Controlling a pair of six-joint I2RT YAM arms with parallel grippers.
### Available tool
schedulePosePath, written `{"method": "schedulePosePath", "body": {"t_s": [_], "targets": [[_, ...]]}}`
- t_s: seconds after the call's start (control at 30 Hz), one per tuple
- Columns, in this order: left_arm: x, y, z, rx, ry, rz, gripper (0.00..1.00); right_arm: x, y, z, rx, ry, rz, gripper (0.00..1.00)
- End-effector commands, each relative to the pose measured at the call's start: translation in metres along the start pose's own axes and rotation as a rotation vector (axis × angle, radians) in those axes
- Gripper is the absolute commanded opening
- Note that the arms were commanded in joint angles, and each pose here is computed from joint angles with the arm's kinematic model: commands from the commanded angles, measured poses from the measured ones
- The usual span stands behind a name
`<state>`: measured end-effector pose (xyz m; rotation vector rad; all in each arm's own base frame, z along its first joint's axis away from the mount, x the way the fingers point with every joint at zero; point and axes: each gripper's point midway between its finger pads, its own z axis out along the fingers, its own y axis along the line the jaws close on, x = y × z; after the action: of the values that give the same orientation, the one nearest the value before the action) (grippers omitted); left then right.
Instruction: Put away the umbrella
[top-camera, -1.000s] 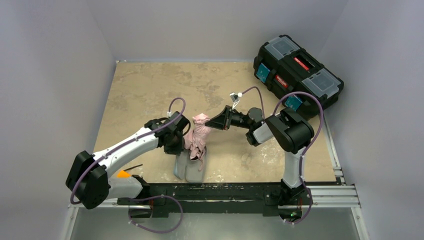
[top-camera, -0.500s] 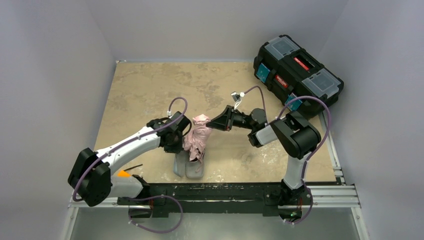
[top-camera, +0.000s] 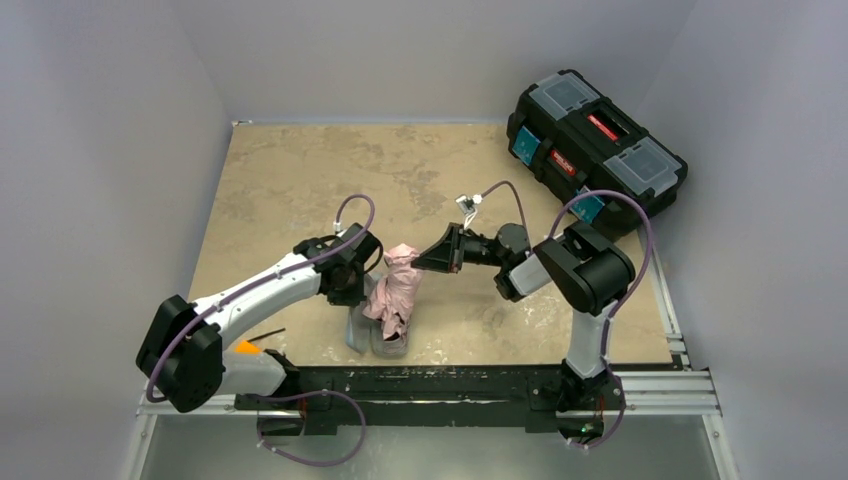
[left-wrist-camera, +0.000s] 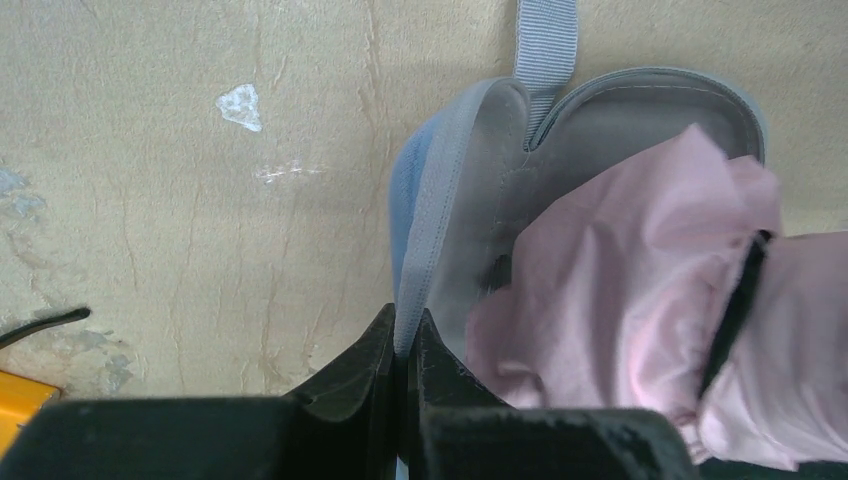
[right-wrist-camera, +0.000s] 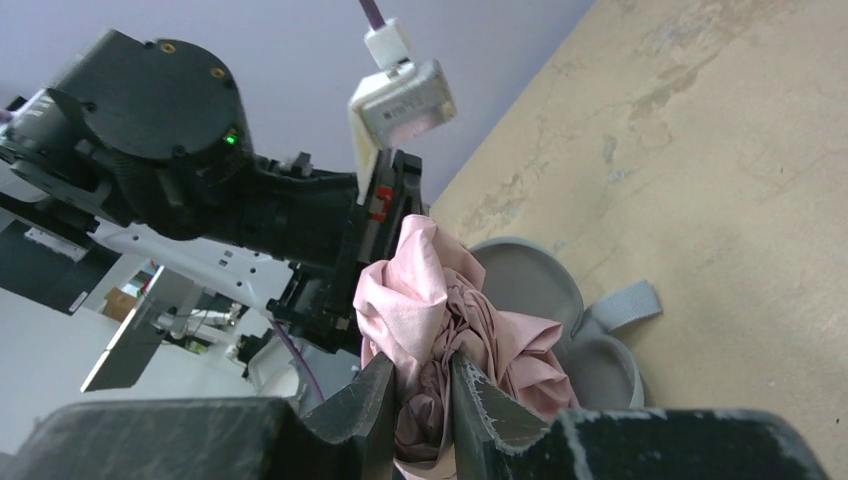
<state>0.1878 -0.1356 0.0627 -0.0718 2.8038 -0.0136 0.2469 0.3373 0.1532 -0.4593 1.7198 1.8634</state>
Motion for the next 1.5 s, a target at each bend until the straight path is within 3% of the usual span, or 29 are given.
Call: {"method": "schedulePosePath", "body": {"t_s": [0.0, 0.47, 0.7, 1.0, 1.2, 1.47], "targets": [[-0.015, -0.002, -0.009, 0.022, -0.064, -0.008, 0.00, -0.001, 0.041, 0.003, -0.197, -0.027, -0.214, 0.00], [-0.020, -0.008, -0.018, 0.048, -0.112, -0.014, 0.00, 0.036, 0.019, 0.009, -0.178, 0.129, 0.036, 0.00], [-0.019, -0.017, -0.025, 0.071, -0.139, 0.034, 0.00, 0.055, -0.011, 0.023, -0.077, 0.222, 0.035, 0.00], [-0.013, -0.019, -0.028, 0.077, -0.152, 0.062, 0.00, 0.070, -0.073, 0.027, 0.173, 0.328, -0.022, 0.01], [-0.011, -0.021, -0.028, 0.078, -0.154, 0.064, 0.00, 0.075, -0.084, 0.023, 0.234, 0.329, 0.000, 0.15], [-0.012, -0.026, -0.029, 0.079, -0.152, 0.070, 0.00, 0.070, -0.078, 0.021, 0.284, 0.329, -0.006, 0.70]]}}
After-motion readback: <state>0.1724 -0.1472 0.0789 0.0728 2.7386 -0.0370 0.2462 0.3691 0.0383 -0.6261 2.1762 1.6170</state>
